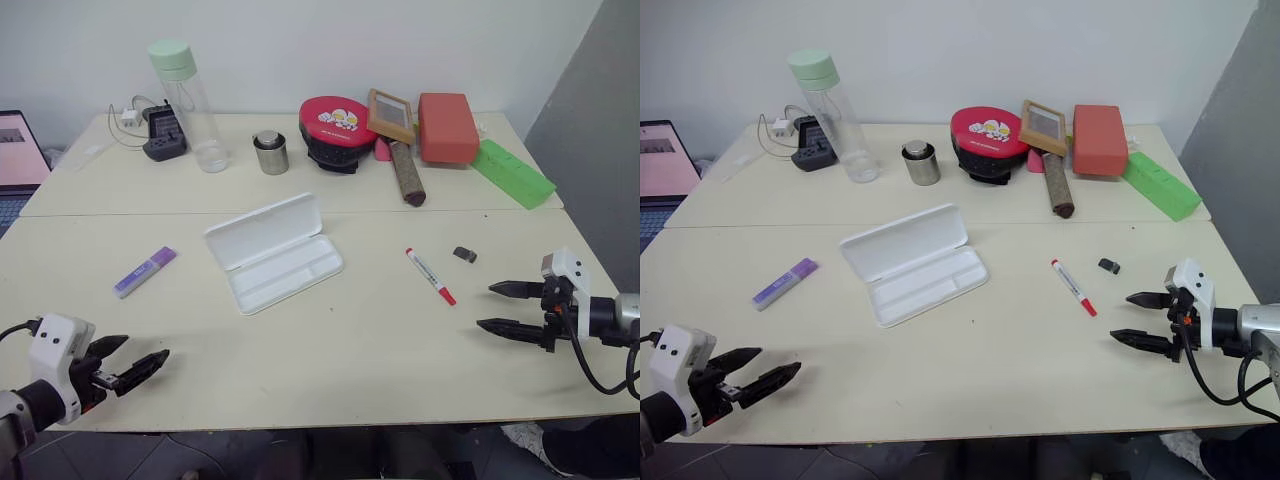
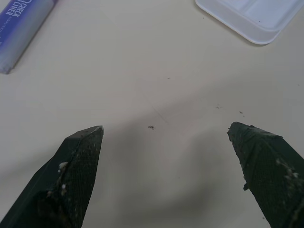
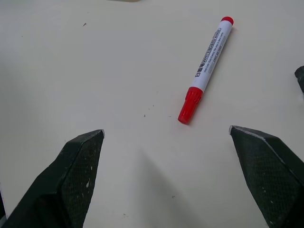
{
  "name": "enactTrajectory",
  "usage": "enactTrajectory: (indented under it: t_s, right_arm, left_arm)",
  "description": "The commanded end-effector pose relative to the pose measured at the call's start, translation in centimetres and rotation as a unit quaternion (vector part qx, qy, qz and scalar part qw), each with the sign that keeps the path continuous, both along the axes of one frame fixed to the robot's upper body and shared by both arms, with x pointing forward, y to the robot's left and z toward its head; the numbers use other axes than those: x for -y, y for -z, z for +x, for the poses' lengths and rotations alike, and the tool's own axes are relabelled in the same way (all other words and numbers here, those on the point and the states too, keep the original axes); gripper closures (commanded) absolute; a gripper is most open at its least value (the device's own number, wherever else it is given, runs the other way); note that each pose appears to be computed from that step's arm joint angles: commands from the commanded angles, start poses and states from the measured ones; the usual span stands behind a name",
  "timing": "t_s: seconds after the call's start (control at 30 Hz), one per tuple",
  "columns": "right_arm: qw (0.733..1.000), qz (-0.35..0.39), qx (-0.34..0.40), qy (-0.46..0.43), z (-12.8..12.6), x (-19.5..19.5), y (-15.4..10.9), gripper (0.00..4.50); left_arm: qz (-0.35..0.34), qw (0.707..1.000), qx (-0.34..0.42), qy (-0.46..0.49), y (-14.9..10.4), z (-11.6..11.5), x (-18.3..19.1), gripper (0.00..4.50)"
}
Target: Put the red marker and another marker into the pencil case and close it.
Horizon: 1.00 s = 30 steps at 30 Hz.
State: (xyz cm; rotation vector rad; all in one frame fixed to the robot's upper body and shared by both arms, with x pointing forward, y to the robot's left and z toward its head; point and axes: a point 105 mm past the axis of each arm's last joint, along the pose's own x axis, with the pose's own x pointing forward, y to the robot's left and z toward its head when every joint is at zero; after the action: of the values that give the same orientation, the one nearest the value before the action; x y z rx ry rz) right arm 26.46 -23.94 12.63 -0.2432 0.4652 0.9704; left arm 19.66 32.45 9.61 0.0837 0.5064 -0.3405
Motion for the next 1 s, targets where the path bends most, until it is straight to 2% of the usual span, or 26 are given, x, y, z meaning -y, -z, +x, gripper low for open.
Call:
enactTrajectory:
  t_s: [0.03,0.1,0.23,0.33,0.47,0.7,1.0]
  right_arm:
    - [1.0,0.0,0.018,-0.012,0.1,-0.2,-1.0,0.06]
    - [0.999,0.02,0.029,-0.026,0.2,-0.9,-1.8,0.06]
    - [0.989,0.083,0.083,-0.085,0.1,-4.2,-5.9,0.06]
    - [0.986,0.077,0.095,-0.11,-0.1,-5.8,-6.4,0.06]
    - [0.983,0.067,0.124,-0.12,0.2,-7.6,-6.9,0.06]
    - [0.981,0.064,0.139,-0.123,-0.2,-8.7,-7.2,0.06]
    - [0.98,0.066,0.149,-0.118,-0.7,-9.3,-7.3,0.06]
  left_arm:
    - [0.009,1.0,0.019,0.012,-1.0,0.4,0.6,0.0]
    - [-0.001,0.999,0.033,0.032,-1.7,0.9,1.8,0.0]
    - [-0.036,0.99,0.067,0.117,-3.5,2.9,6.8,0.0]
    - [-0.046,0.98,0.086,0.173,-3.9,5.1,10.7,0.0]
    - [-0.052,0.969,0.102,0.218,-4.1,7.5,14.1,0.0]
    - [-0.041,0.958,0.1,0.267,-3.5,10.6,16.3,0.0]
    - [-0.034,0.945,0.062,0.318,-0.9,10.5,18.2,0.0]
